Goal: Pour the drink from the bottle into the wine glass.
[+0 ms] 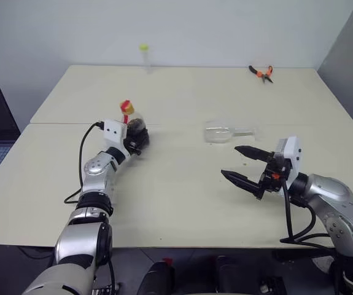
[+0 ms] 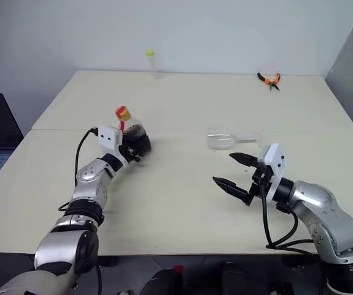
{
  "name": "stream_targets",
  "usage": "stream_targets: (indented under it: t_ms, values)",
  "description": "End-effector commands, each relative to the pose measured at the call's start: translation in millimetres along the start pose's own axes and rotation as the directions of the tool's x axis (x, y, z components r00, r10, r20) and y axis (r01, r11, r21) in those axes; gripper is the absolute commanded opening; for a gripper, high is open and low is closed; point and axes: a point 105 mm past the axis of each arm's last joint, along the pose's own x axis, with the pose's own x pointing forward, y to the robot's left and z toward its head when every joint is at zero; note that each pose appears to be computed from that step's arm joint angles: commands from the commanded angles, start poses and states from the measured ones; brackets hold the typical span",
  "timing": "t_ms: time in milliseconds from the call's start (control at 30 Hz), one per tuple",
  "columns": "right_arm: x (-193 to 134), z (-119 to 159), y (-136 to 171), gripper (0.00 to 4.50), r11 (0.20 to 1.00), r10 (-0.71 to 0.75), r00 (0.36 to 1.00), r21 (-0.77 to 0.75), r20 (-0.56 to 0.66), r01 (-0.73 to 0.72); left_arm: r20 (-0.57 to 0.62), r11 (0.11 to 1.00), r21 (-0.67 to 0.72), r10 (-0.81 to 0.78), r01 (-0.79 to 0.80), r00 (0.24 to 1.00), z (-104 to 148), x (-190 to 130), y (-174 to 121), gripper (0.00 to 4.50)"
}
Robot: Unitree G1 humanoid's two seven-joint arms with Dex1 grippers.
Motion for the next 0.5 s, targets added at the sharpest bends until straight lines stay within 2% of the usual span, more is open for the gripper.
stream_targets:
  t_ms: [33, 200, 333, 433, 500]
  values:
    - [-7.8, 17.6, 7.8, 4.5, 0.999, -0.011, 0.999, -0.037, 0.043, 0.012, 0.099, 0.977, 0.071, -0.209, 0.202, 0.973, 35.9, 6.1, -41.0, 1.8]
    - [-14.6, 25.1, 26.0, 4.5, 0.999, -0.028, 0.998, -0.021, 0.057, 0.029, 0.048, 0.868, 0.044, -0.496, 0.495, 0.867, 36.7, -5.8, -106.7, 1.8]
    - [-15.2, 32.1, 35.4, 4.5, 0.998, -0.058, 0.996, -0.025, 0.068, 0.06, -0.025, 0.712, 0.028, -0.702, 0.702, 0.712, 35.8, -19.9, -153.9, 1.8]
    - [-14.7, 39.3, 38.8, 4.5, 0.996, -0.081, 0.994, -0.028, 0.078, 0.084, -0.096, 0.634, 0.032, -0.768, 0.773, 0.634, 29.5, -24.0, -169.0, 1.8]
    - [-13.8, 40.1, 41.4, 4.5, 0.996, -0.083, 0.995, -0.036, 0.06, 0.085, -0.133, 0.61, 0.037, -0.782, 0.792, 0.609, 25.1, -23.8, -171.3, 1.8]
